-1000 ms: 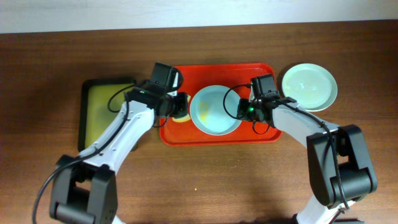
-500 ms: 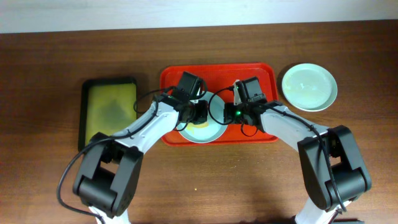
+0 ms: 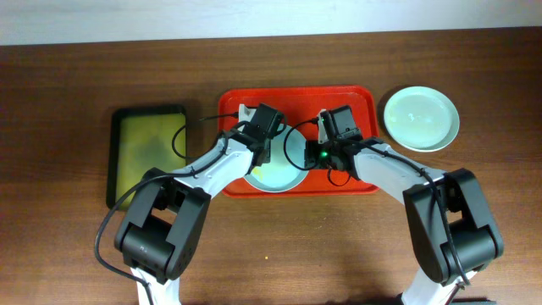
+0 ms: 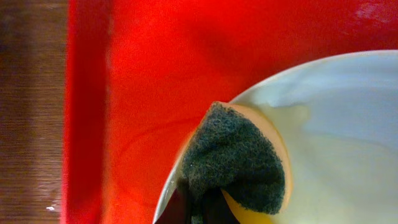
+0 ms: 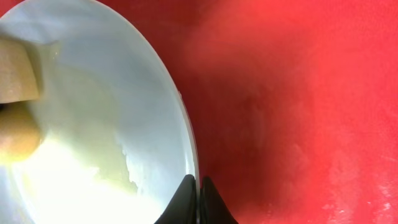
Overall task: Clean dirty plates on tray and stack at the side
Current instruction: 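Scrub the blue plate with the sponge while the right gripper holds it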
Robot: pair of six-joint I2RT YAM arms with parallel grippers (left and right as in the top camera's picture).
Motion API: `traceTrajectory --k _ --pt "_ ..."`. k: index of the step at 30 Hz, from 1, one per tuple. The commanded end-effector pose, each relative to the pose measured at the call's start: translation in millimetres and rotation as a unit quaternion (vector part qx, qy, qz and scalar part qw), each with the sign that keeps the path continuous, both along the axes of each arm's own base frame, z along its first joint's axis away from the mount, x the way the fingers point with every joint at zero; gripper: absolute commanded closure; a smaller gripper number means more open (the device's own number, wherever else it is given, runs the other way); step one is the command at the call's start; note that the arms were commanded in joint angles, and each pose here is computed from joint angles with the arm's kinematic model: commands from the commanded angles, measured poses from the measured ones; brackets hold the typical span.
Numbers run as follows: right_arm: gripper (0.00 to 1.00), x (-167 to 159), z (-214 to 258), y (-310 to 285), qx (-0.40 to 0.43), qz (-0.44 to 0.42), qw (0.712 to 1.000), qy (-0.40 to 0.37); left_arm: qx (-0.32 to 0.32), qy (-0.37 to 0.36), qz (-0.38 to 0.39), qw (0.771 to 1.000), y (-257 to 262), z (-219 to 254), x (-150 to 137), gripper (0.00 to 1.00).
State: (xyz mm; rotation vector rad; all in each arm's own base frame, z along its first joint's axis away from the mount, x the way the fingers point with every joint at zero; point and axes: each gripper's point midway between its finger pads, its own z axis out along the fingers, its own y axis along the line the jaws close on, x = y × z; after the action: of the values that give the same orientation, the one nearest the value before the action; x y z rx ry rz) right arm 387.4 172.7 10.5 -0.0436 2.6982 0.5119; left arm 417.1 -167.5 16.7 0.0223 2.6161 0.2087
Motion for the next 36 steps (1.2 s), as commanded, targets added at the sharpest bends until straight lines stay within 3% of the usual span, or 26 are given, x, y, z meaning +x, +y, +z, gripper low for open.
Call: traceTrajectory --k 1,3,4,5,8,15,17,21,23,26,28,31,33,36 --pt "0.96 0 -1 -3 -0.014 0.002 1.000 -0.003 0.037 -0.033 0.035 0.998 28 20 6 1.00" --pt "0.96 0 0 -3 -0.014 0.002 1.000 -0.003 -0.031 -0.014 0.005 0.999 4 25 1 1.00" --pt "0.96 0 -1 -3 -0.014 0.002 1.000 -0.003 -0.110 0.025 -0.035 0.993 -27 23 -11 1.00" --pt "0.96 0 -1 -3 -0.014 0.002 1.000 -0.003 -0.172 0.061 -0.067 0.981 -51 21 -24 1.00" --pt "0.96 1 0 -3 -0.014 0.002 1.000 -0.005 -0.258 0.126 -0.112 0.951 -83 23 -51 1.00" --pt "0.96 1 0 -3 -0.014 0.002 1.000 -0.005 -0.189 0.152 -0.090 0.966 -56 -5 -70 1.00" --pt "0.96 1 0 -3 -0.014 0.002 1.000 -0.005 -0.144 0.143 -0.070 0.977 -36 -15 -70 1.00" --pt "0.96 1 0 -3 -0.014 0.002 1.000 -0.005 0.014 0.078 -0.009 0.997 25 -14 -52 1.00" --pt "0.96 1 0 -3 -0.014 0.002 1.000 -0.005 0.039 0.058 0.005 0.998 35 -6 -44 1.00" --pt "0.96 1 0 -3 -0.014 0.002 1.000 -0.005 0.017 0.031 0.005 0.999 27 17 -29 1.00" --pt "0.96 1 0 -3 -0.014 0.002 1.000 -0.005 -0.038 0.034 -0.015 0.999 5 28 -26 1.00" --pt "0.96 2 0 -3 -0.013 0.002 1.000 -0.007 -0.169 0.101 -0.077 0.977 -46 23 -48 1.00" --pt "0.96 2 0 -3 -0.013 0.002 1.000 -0.007 -0.211 0.126 -0.105 0.964 -67 23 -61 1.00" --pt "0.96 2 0 -3 -0.013 0.002 1.000 -0.006 -0.205 0.123 -0.119 0.964 -78 21 -65 1.00"
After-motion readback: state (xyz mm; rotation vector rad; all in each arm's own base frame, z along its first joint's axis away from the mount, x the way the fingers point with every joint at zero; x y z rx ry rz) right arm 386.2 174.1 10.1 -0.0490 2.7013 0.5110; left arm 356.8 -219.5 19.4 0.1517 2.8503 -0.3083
